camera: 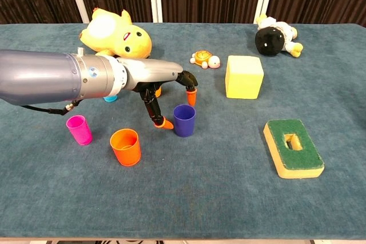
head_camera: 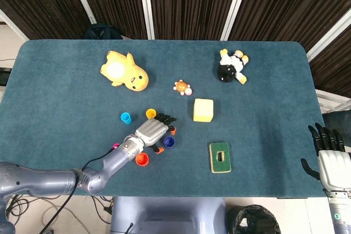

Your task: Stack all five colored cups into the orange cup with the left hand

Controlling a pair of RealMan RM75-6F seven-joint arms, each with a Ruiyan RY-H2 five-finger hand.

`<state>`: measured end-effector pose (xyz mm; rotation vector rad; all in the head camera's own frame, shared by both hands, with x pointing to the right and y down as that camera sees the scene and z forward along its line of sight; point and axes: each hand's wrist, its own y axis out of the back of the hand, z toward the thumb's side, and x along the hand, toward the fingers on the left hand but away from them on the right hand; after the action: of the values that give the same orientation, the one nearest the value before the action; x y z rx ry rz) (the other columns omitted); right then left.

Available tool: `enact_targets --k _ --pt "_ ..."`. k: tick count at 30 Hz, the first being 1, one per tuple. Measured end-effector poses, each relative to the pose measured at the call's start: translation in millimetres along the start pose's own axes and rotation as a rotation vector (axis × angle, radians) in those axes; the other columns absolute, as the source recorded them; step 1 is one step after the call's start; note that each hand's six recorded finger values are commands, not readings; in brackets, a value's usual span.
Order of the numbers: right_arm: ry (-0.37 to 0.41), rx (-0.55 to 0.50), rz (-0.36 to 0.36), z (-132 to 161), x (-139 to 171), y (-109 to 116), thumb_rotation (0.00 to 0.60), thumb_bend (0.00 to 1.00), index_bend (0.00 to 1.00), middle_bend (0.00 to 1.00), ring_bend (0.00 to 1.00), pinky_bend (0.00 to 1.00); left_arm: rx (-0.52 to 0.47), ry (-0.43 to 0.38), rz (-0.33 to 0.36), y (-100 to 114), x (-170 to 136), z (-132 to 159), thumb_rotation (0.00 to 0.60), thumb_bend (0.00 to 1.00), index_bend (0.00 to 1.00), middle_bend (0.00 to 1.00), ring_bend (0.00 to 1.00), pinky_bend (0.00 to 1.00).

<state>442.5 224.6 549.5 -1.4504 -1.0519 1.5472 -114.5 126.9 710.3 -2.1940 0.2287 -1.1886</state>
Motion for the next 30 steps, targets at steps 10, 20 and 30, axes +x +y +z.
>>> enact_targets --k 10,20,30 --pt "-0.004 -0.005 -0.002 -1 -1 0 0.6 0.37 0.03 0.04 0.07 0.0 0.0 -0.005 0.002 -3 7 5 0.6 0.24 0.39 0.08 0.0 0.04" --pt "-0.007 -0.007 -0.004 -2 -1 0 0.6 0.37 0.03 0.04 0.07 0.0 0.001 -0.025 -0.006 -6 9 13 0.6 0.27 0.44 0.12 0.0 0.05" --pt "-0.013 -0.018 -0.017 -3 -1 2 0.6 0.37 0.03 0.04 0.07 0.0 0.004 -0.013 0.012 2 5 7 0.6 0.28 0.42 0.13 0.0 0.04"
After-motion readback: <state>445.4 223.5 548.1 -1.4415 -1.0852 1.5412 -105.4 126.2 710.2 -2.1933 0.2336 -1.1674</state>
